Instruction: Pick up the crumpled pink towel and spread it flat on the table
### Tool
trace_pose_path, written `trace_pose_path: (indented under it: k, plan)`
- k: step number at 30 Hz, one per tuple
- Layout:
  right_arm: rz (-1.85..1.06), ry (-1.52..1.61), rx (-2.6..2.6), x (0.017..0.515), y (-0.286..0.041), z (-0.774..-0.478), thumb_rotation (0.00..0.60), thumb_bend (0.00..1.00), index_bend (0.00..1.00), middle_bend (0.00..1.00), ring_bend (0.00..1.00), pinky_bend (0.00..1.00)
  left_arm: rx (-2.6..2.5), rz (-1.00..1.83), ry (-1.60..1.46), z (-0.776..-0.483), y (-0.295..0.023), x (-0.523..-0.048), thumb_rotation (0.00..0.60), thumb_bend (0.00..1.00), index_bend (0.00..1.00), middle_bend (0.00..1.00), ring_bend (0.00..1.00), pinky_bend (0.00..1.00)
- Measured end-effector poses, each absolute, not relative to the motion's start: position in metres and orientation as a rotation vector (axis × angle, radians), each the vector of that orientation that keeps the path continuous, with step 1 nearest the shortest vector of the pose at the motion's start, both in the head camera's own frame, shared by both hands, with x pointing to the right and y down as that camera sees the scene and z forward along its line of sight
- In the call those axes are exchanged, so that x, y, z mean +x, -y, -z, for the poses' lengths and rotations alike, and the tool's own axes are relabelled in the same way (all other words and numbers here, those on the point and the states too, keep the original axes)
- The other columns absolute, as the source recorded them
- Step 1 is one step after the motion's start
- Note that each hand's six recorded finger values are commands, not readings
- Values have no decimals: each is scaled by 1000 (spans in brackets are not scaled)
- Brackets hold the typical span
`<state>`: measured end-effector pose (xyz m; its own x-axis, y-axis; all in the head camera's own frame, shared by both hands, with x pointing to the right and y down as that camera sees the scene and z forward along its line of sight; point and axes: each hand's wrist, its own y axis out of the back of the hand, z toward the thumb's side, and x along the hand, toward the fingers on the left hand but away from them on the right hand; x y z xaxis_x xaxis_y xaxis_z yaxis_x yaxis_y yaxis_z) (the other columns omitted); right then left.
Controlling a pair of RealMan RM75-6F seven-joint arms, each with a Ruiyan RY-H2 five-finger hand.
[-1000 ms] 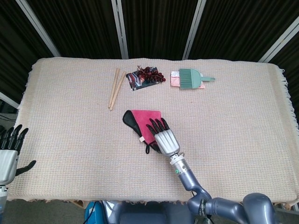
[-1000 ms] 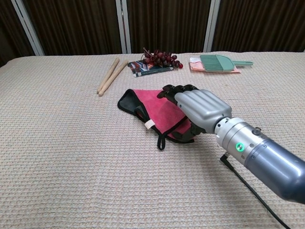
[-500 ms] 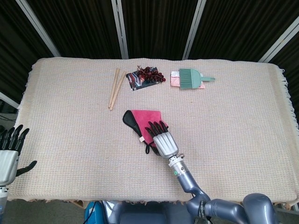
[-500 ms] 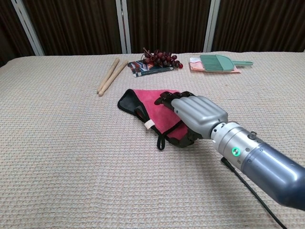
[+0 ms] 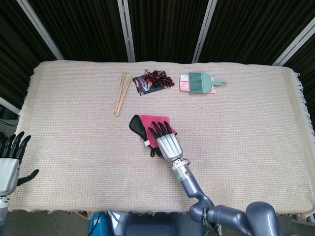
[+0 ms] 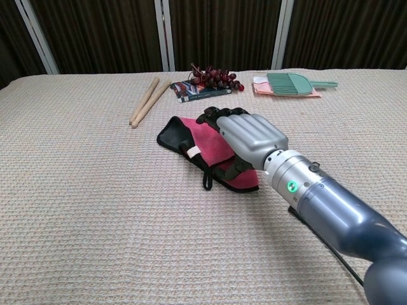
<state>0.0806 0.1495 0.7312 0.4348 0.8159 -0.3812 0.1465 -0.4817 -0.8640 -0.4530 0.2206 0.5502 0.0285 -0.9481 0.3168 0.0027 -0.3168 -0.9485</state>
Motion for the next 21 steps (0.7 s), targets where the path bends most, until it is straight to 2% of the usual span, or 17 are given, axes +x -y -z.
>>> trace_pose_path:
  k: [9, 21]
  plan:
    - [-1085, 869, -1903, 83, -139, -731, 600, 320, 141, 61, 63, 16, -1460, 1417, -1017, -551, -221, -452, 600, 0, 0, 0, 0, 4]
    - [-968, 1012, -1923, 90, -139, -707, 600, 322, 141, 61, 73, 16, -1468, 1398, -1017, -551, -222, -447, 600, 0, 0, 0, 0, 4]
